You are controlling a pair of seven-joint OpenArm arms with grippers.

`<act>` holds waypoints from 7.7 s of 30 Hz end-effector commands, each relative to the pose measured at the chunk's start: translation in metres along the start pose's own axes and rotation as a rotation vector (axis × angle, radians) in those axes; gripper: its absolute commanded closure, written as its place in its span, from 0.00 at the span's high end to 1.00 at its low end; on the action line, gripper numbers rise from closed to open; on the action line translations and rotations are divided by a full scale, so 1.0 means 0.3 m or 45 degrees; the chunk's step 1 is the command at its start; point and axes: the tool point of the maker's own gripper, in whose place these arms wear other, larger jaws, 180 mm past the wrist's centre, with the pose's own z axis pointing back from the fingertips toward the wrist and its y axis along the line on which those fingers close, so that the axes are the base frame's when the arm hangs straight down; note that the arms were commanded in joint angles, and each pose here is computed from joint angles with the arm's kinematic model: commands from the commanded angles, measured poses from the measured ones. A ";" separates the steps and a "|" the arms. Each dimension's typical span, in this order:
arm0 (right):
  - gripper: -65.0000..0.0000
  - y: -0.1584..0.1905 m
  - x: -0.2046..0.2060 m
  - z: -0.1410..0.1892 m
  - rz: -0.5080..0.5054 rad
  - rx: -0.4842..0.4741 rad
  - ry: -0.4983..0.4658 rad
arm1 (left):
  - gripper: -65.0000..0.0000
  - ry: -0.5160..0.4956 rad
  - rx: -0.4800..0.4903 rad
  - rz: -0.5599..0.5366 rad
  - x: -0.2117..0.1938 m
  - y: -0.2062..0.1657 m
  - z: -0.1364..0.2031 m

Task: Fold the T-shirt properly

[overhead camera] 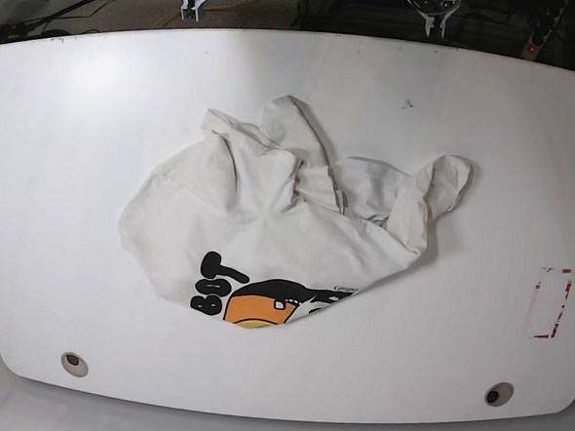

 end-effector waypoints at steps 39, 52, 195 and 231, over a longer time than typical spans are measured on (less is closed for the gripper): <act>0.36 -0.003 -0.042 0.139 0.116 -0.047 -0.154 | 0.75 -0.256 0.088 -0.075 -0.069 0.127 0.119; 0.36 0.009 -0.092 0.369 0.222 -0.100 -0.289 | 0.75 -0.538 0.124 -0.200 -0.037 0.175 0.407; 0.00 0.152 1.197 0.698 -0.089 0.404 -0.815 | 0.87 -1.004 -0.121 -0.142 1.017 0.046 0.834; 0.00 0.066 1.316 0.924 0.160 0.219 -0.993 | 0.02 -1.184 -0.081 -0.182 1.152 0.065 1.006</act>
